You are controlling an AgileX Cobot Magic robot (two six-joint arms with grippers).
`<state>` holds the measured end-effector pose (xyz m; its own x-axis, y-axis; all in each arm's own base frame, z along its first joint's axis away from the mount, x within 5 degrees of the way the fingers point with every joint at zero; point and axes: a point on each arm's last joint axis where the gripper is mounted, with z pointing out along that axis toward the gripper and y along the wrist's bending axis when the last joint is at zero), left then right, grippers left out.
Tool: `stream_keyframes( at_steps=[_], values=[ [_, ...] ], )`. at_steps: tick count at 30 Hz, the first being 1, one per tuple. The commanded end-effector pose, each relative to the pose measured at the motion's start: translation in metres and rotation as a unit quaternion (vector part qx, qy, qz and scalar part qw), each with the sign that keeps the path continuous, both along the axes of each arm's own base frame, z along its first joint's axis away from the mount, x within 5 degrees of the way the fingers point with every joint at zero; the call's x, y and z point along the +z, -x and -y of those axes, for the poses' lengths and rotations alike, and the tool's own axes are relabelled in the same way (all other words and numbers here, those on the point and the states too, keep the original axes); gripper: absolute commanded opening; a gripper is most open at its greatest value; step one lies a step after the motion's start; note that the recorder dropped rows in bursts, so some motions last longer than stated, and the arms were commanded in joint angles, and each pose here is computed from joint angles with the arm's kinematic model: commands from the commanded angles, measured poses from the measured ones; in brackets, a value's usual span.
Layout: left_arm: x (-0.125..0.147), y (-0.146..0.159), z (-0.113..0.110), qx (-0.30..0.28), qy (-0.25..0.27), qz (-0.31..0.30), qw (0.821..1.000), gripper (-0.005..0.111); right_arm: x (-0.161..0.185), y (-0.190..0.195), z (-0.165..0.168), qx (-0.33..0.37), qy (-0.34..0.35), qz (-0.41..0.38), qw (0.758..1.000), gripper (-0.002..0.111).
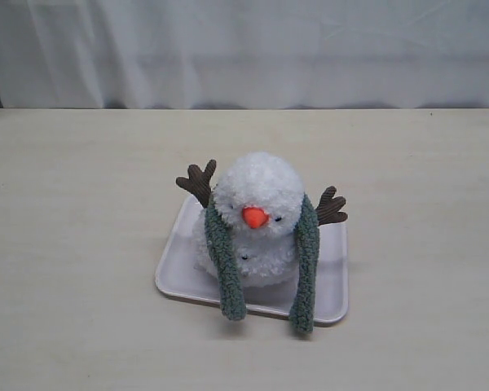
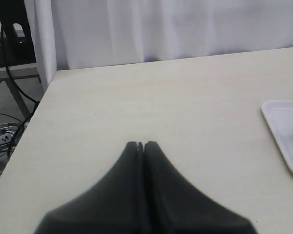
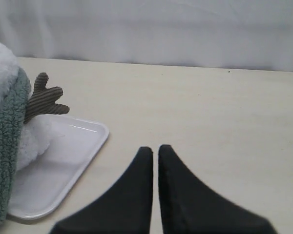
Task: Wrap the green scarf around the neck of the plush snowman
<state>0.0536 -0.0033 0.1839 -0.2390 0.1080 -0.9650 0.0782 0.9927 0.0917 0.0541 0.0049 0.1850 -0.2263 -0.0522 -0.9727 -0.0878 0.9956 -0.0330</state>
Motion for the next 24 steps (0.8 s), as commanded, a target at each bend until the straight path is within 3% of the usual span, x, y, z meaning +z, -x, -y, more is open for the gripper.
stream_keyframes(
  at_steps=[1,5,12,24],
  values=[
    [0.0001,-0.0002,-0.0001,0.002,0.003,0.006,1.000,0.000,0.0010,-0.0002,0.0014,-0.007,0.008,0.010,1.000,0.004],
    [0.0001,-0.0002,-0.0001,0.002,0.003,0.006,1.000,0.000,-0.0024,0.0005,0.0037,-0.010,0.047,-0.007,0.999,0.004],
    [0.0001,-0.0002,-0.0001,0.002,0.003,0.006,1.000,0.000,-0.0025,0.0007,0.0006,-0.005,-0.004,-0.010,1.000,0.004],
    [0.0001,-0.0002,-0.0001,0.002,0.002,0.006,1.000,0.000,-0.0027,0.0008,0.0006,-0.005,-0.004,-0.012,1.000,0.004]
  ],
)
